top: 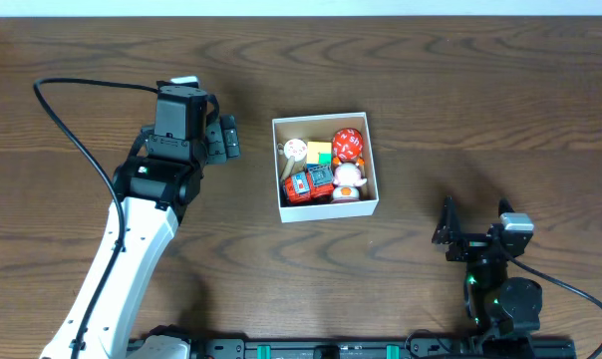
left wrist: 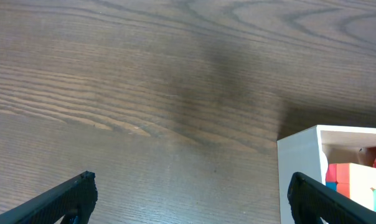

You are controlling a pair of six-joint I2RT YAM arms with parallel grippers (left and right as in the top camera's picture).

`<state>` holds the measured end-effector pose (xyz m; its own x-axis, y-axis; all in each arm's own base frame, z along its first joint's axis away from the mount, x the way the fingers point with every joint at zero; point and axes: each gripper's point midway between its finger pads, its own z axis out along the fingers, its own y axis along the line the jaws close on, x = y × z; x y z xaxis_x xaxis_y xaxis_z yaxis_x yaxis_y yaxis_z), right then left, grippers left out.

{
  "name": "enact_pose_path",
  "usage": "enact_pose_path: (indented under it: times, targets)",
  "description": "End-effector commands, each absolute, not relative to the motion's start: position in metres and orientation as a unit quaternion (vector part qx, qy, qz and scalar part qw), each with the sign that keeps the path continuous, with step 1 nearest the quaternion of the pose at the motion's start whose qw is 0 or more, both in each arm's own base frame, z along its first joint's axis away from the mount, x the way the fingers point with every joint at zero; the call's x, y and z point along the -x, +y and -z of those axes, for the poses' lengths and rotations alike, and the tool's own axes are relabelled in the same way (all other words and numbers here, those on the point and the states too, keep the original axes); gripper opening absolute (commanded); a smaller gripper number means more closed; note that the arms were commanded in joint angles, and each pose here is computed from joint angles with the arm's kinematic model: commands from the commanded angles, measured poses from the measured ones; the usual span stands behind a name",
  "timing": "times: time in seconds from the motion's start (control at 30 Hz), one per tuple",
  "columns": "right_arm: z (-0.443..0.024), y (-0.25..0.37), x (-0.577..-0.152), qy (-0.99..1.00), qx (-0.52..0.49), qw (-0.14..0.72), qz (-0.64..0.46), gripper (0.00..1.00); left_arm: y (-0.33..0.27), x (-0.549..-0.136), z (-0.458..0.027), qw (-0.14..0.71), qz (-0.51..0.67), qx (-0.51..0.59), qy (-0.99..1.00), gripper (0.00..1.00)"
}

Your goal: Pack container

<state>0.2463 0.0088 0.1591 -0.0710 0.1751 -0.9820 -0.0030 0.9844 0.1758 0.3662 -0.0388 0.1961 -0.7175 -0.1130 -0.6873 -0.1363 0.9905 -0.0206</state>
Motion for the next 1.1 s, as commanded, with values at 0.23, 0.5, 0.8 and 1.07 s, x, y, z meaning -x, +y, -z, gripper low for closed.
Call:
enact_pose_path:
  times: [0.23,0.5,0.8,1.07]
  targets:
    - [-0.159,0.008,-0.246,0.728,-0.056,0.680,-0.062,0.99,-0.033,-0.356,-0.226,0.406,-0.016,0.065,0.912,0.98]
    - [-0.159,0.008,-0.246,0.728,-0.056,0.680,-0.062,0.99,-0.019,-0.292,-0.336,0.554,0.018,0.071,0.829,0.98]
    - [-0.159,0.008,-0.246,0.728,-0.056,0.680,-0.062,0.99,0.009,-0.160,-0.405,0.689,0.057,0.090,0.717,0.98]
    - [-0.159,0.008,-0.246,0.728,-0.056,0.680,-0.062,0.99,0.026,-0.117,-0.358,0.684,0.040,0.129,0.717,0.98]
